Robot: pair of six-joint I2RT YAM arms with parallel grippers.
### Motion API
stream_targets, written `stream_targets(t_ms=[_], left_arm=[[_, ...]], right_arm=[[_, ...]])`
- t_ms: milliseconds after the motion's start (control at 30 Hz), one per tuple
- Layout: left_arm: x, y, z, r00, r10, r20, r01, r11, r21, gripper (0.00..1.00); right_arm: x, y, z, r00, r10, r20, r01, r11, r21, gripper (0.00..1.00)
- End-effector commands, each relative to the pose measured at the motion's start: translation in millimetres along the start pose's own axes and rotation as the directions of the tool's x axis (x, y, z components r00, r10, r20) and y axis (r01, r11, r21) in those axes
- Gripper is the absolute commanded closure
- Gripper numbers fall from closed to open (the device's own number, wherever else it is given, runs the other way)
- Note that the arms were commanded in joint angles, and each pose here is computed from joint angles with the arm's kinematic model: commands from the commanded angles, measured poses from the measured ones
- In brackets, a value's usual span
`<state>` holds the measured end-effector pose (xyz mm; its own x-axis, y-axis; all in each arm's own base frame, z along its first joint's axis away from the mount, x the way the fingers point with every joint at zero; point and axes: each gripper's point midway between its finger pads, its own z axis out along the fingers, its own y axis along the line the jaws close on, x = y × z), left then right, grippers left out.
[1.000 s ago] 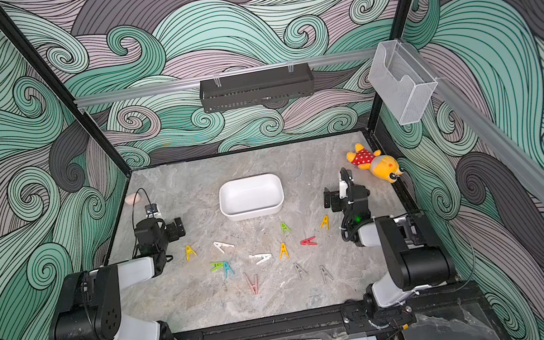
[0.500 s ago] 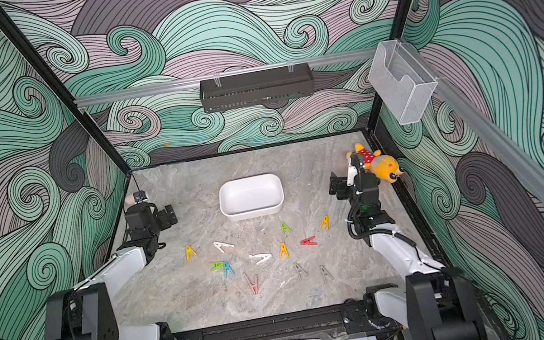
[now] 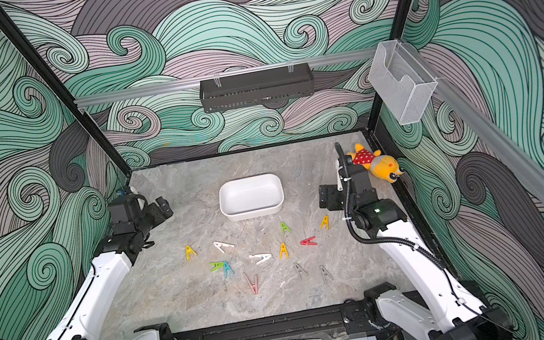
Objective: Put the clothespins into the storage box
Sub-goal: Pick up the clothespin from the center of the board.
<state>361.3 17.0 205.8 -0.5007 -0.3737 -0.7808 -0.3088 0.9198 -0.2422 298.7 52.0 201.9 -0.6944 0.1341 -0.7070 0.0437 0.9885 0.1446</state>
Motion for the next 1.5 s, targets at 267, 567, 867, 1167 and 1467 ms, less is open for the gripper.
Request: stream_targets(t_ms=[267,567,867,1167,1467], left_arm=[[21,-26,-5,0.995,-0.066,-0.076,0.074,0.990,0.116,0.01],[12,-34,-7,0.994,-0.098,-0.048,0.105,0.981,0.162,0.01],[17,-32,-6,0.990,-0.134,-0.038,0.138,0.976,0.168,0.01],[14,-33,-14,0.992,-0.116,-0.041,0.121,0.977,0.176,0.01],[14,-31,-17,0.994,-0.104,-0.037,0.109,0.980,0.165,0.01]], right_arm=[[90,4,24,0.877,0.179,-0.445,-0.153,0.984,0.095,0.17],[101,7,56,0.839,0.168,-0.518,-0.126,0.985,0.116,0.24],[99,15,93,0.822,0.151,-0.549,-0.112,0.988,0.105,0.33],[109,6,115,0.791,0.148,-0.593,-0.071,0.986,0.151,0.40],[121,-8,121,0.766,0.196,-0.612,-0.097,0.977,0.192,0.43]])
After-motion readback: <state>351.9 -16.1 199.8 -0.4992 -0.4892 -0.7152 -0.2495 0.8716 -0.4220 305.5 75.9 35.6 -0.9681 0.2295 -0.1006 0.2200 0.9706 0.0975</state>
